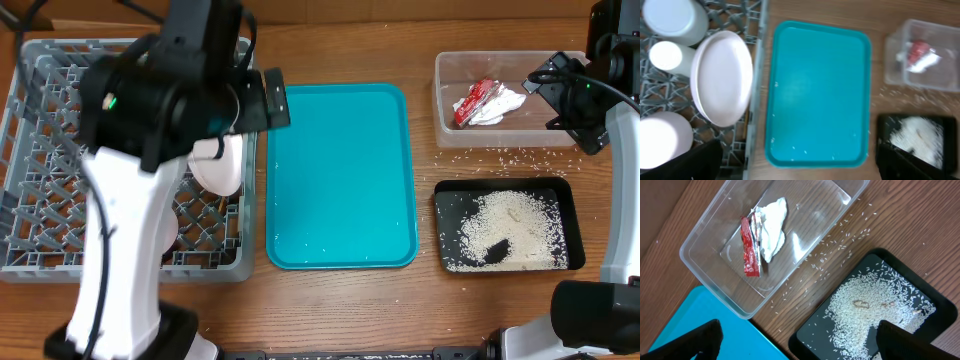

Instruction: Sort waste into correct bins and load items into the dishwasher

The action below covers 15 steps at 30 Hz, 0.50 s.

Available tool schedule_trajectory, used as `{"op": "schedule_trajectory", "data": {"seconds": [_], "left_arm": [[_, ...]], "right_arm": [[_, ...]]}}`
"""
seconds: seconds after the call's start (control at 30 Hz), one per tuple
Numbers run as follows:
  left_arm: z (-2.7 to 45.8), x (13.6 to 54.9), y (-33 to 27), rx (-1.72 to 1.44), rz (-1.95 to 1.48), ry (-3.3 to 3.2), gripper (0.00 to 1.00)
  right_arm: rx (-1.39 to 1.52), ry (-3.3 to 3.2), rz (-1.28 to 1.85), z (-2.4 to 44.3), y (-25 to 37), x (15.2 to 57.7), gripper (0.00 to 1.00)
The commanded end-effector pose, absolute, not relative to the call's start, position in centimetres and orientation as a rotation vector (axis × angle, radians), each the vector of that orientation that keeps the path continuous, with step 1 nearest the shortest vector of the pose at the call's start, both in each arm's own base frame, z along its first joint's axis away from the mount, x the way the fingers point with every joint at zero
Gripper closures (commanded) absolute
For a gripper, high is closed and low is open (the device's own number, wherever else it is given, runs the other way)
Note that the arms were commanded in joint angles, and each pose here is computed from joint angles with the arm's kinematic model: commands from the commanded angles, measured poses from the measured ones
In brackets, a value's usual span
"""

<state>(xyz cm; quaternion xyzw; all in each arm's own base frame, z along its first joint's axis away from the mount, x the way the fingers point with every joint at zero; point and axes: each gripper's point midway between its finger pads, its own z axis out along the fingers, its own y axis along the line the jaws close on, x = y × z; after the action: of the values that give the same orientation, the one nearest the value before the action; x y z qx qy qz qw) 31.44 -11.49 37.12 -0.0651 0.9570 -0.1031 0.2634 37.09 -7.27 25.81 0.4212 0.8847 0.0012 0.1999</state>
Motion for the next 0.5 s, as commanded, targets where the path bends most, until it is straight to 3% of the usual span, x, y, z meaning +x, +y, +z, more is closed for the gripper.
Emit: {"op": "schedule_trajectory", "data": {"seconds": [0.0, 0.23, 0.47], "left_arm": [[39.0, 27.9, -12.4, -0.057, -0.366, 2.549, 0.0], [38.4, 22.1, -12.6, -0.035, -0.432, 2.571, 0.0], [36.6, 21.6, -12.5, -0.026, -0.398, 2.631, 0.0]], "right_arm": [[1.179, 2.46, -0.004, 26.0, -7.3, 37.2, 0.0], [1.179, 2.461, -0.004, 26.0, -7.3, 37.2, 0.0], [1.179, 2.461, -0.004, 26.0, -7.3, 37.2, 0.0]]}}
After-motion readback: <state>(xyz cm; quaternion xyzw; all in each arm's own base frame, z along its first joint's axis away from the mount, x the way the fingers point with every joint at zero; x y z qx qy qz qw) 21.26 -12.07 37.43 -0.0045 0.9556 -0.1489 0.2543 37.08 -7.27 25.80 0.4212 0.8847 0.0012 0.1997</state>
